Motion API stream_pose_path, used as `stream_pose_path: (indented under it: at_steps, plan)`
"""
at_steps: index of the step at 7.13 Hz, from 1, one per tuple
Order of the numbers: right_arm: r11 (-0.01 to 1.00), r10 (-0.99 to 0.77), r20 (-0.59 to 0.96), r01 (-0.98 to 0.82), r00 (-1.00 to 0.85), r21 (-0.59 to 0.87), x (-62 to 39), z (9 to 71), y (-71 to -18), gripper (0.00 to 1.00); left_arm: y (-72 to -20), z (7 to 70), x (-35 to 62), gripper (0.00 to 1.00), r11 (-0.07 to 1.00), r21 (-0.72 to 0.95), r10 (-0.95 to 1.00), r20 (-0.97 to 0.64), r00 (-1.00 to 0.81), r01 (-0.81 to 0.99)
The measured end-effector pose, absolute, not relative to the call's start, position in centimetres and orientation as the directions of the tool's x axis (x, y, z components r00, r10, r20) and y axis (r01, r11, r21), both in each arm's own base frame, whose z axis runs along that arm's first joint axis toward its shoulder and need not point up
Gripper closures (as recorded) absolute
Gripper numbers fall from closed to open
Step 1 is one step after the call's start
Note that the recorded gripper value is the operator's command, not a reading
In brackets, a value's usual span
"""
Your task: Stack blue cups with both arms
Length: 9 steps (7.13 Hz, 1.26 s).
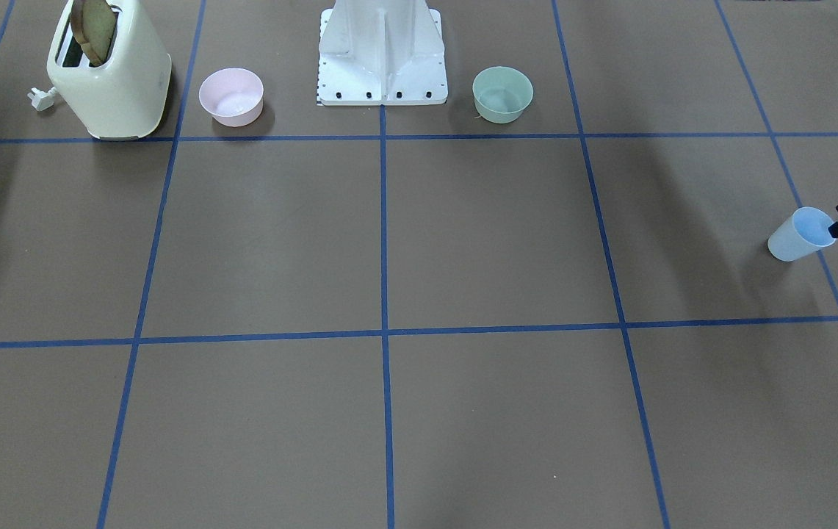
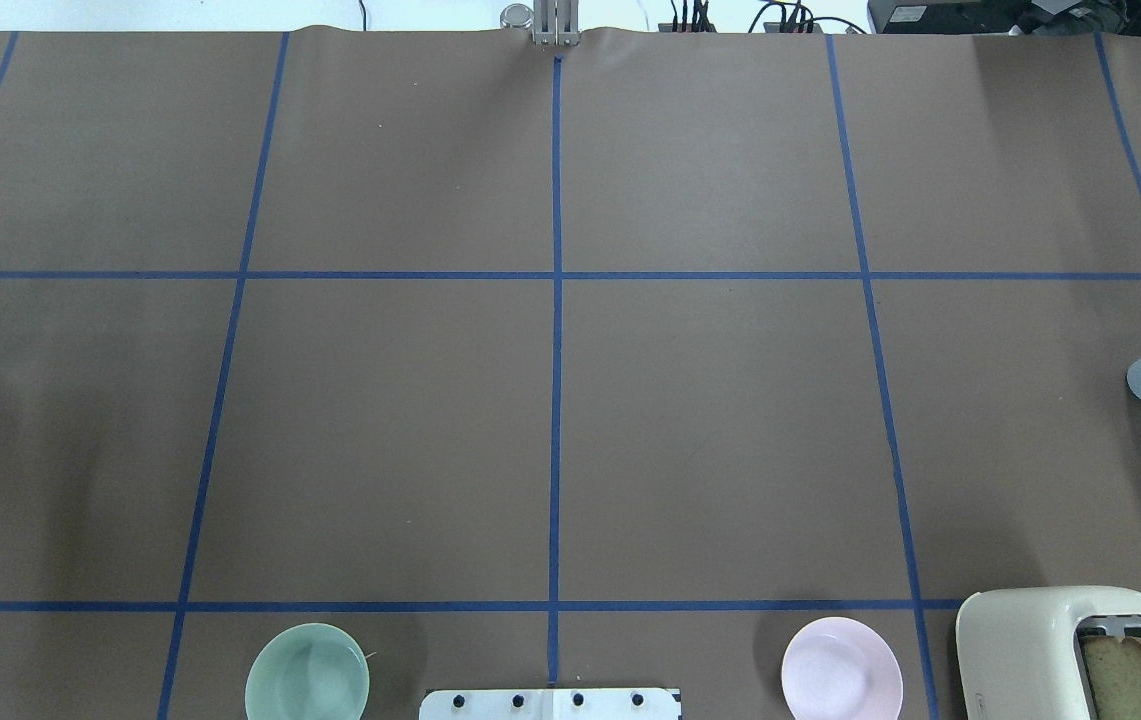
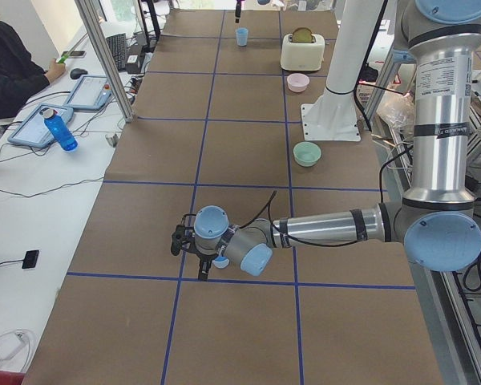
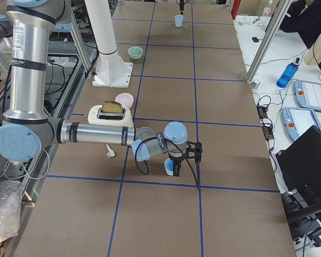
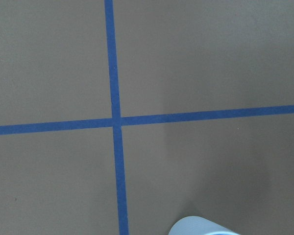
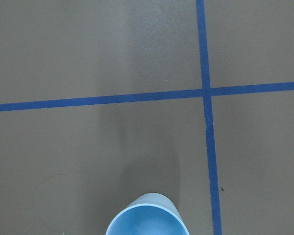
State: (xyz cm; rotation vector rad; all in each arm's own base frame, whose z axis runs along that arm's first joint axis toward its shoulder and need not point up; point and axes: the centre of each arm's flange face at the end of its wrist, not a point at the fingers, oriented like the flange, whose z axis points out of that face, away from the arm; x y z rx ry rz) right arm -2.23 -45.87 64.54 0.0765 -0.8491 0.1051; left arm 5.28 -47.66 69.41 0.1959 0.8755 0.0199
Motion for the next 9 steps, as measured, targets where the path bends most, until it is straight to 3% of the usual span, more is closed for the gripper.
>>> stream_pose_path:
  at_steps: [8, 9]
  plan:
    - [0.992, 0.062, 0.752, -0.123, 0.656, 0.025, -2.3, 64.6, -46.1, 0.0, -46.1, 71.0, 6.7, 0.02, 0.977, 0.203, 0.12, -0.766, 0.632, 0.06]
    - [0.992, 0.062, 0.752, -0.123, 0.656, 0.025, -2.3, 64.6, -46.1, 0.0, -45.9, 71.1, 7.1, 0.06, 0.978, 0.201, 0.123, -0.766, 0.631, 0.053]
